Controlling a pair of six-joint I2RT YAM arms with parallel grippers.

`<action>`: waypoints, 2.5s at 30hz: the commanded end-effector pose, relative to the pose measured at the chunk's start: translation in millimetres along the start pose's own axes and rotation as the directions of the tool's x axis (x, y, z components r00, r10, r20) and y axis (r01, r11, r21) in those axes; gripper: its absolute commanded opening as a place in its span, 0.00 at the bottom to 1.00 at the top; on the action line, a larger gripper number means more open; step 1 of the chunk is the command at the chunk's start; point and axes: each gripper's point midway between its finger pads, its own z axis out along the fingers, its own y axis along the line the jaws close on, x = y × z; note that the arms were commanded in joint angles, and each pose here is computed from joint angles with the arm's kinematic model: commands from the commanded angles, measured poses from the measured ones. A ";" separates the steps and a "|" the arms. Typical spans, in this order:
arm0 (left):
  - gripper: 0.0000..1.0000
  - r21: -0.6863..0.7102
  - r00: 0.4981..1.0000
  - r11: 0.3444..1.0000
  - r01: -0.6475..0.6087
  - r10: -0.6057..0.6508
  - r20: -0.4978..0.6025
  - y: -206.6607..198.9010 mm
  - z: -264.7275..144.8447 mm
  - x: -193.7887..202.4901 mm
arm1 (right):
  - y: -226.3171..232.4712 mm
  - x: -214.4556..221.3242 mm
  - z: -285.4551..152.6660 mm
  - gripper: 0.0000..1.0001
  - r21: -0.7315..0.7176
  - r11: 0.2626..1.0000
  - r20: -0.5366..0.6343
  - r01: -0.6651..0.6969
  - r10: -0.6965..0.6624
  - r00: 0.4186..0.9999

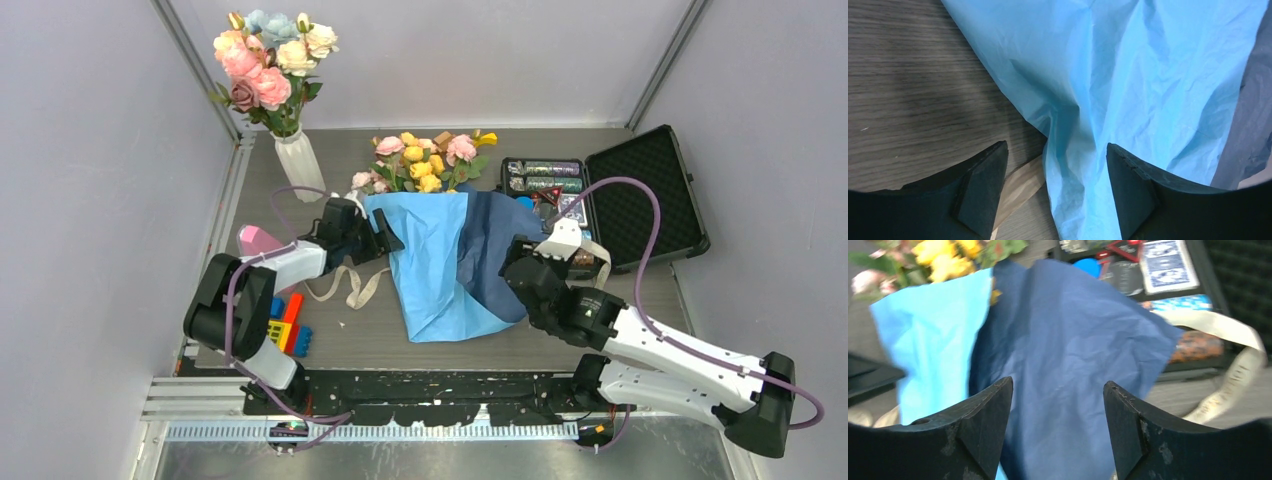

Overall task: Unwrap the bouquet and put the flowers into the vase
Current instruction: Unfold the wrapping paper at the center of the board.

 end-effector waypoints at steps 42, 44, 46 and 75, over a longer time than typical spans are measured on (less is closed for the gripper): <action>0.00 -0.015 1.000 1.000 -0.020 0.020 -0.007 13.3 20.4 -3.7 | -61.6 125.9 54.2 0.59 0.191 0.942 -0.325 -0.277 0.326 0.887; 0.00 -0.008 1.000 1.000 -0.030 0.030 -0.008 11.3 19.2 -4.5 | -62.0 120.6 52.1 0.59 0.184 0.942 -0.316 -0.282 0.328 0.890; 0.06 -0.004 0.999 0.999 -0.042 0.042 -0.008 9.0 16.9 -6.3 | -60.0 114.4 49.9 0.60 0.168 0.944 -0.313 -0.285 0.325 0.892; 0.86 0.122 0.818 0.810 -0.574 0.575 0.036 -122.7 -79.7 59.6 | -65.5 13.3 49.9 0.97 0.075 0.992 -0.350 -0.103 0.123 0.929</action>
